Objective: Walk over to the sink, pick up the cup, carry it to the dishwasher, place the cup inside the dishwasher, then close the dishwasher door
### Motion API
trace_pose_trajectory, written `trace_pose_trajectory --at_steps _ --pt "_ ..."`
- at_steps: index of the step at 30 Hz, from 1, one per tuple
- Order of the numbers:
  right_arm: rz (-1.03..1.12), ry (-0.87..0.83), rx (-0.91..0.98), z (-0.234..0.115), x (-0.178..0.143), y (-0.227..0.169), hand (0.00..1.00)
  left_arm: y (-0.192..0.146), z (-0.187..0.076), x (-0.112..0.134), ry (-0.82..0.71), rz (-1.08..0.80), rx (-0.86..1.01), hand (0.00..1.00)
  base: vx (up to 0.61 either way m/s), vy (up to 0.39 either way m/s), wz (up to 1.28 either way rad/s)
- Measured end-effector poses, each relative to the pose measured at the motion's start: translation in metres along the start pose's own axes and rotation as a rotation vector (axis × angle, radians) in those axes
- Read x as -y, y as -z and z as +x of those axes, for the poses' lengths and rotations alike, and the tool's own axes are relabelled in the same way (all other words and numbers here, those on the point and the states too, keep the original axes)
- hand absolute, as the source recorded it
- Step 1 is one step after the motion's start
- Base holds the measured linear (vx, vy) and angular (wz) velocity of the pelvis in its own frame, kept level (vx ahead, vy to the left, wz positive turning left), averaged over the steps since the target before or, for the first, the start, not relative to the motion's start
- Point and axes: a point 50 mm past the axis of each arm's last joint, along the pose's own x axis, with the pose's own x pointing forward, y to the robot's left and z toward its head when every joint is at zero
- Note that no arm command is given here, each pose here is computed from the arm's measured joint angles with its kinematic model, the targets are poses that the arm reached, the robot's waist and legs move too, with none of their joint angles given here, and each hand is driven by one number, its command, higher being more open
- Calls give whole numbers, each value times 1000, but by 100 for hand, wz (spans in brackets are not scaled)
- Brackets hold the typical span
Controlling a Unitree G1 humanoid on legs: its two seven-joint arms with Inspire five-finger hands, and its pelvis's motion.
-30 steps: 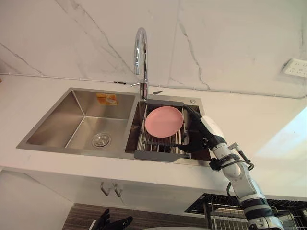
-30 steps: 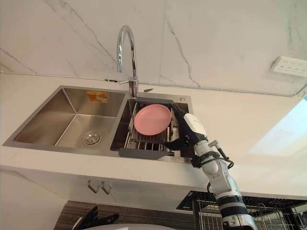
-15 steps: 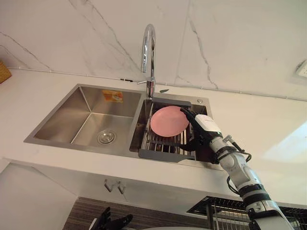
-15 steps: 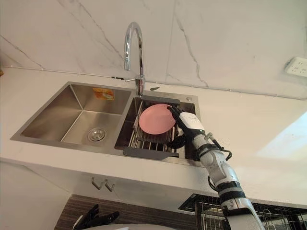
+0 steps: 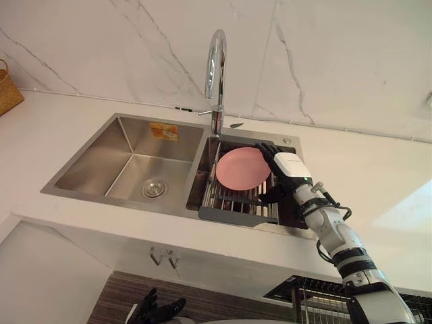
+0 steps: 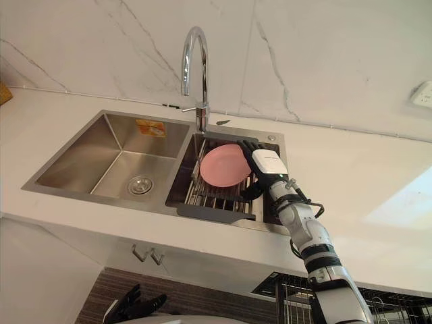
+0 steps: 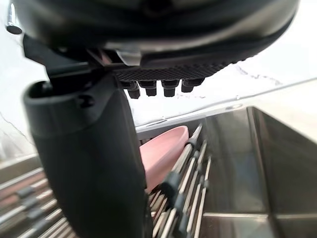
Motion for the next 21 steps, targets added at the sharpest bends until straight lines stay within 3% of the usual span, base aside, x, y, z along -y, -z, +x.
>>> trace_pose_trajectory --at_steps 21 --pt "-215 12 27 13 2 -2 100 -4 0 1 12 0 16 100 -1 0 2"
